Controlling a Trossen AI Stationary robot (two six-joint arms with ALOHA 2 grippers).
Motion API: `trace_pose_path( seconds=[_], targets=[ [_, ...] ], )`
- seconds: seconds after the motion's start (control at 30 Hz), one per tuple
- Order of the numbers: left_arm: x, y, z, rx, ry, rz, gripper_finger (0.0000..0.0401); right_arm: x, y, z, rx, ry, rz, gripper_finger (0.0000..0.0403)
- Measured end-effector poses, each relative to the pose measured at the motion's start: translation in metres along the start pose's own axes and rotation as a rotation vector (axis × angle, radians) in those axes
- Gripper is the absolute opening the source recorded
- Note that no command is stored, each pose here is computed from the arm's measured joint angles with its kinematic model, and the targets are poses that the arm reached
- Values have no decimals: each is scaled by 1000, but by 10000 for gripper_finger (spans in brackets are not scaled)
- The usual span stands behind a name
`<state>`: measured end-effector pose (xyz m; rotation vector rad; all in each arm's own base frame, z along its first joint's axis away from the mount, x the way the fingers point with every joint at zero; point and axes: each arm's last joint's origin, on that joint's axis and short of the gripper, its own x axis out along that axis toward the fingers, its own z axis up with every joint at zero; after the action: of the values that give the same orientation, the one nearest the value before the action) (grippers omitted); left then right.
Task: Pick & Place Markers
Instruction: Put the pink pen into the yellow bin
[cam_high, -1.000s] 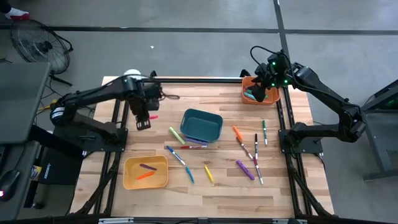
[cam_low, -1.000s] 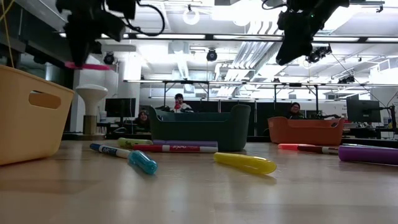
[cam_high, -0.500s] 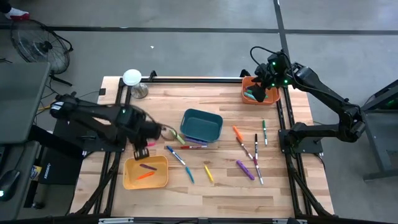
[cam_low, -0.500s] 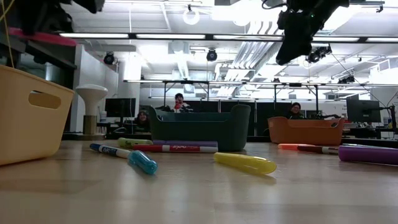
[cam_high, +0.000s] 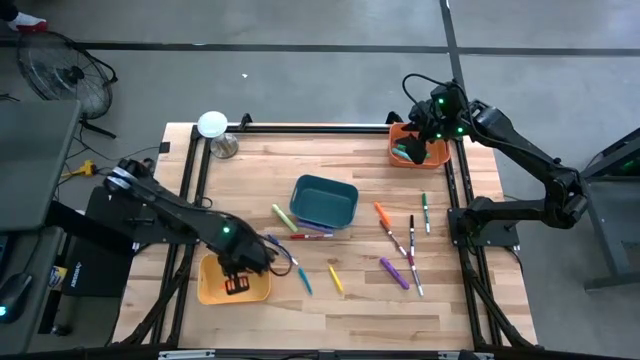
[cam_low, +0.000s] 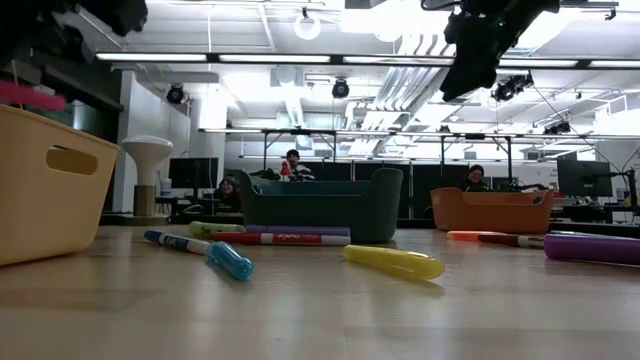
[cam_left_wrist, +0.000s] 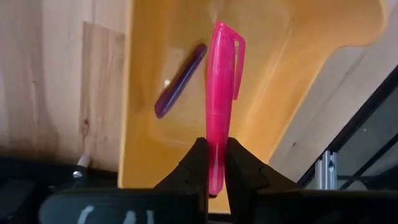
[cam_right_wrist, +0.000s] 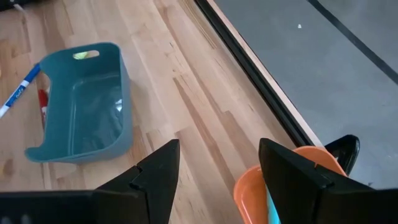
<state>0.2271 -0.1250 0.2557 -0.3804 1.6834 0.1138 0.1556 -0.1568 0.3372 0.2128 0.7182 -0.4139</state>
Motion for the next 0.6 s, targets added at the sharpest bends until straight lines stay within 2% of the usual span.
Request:
trace_pose_path(
  seconds=[0.2, 0.43, 0.6],
  targets=[
    [18, -8, 12, 33, 36, -30, 20, 0, 0, 1, -26, -6, -1, 208],
    [50, 1, 11, 46, 80, -61, 20, 0, 1, 1, -21, -17, 45, 208],
    [60, 4, 9, 55, 111, -91, 20, 0, 2, 1, -19, -16, 55, 208]
  ],
)
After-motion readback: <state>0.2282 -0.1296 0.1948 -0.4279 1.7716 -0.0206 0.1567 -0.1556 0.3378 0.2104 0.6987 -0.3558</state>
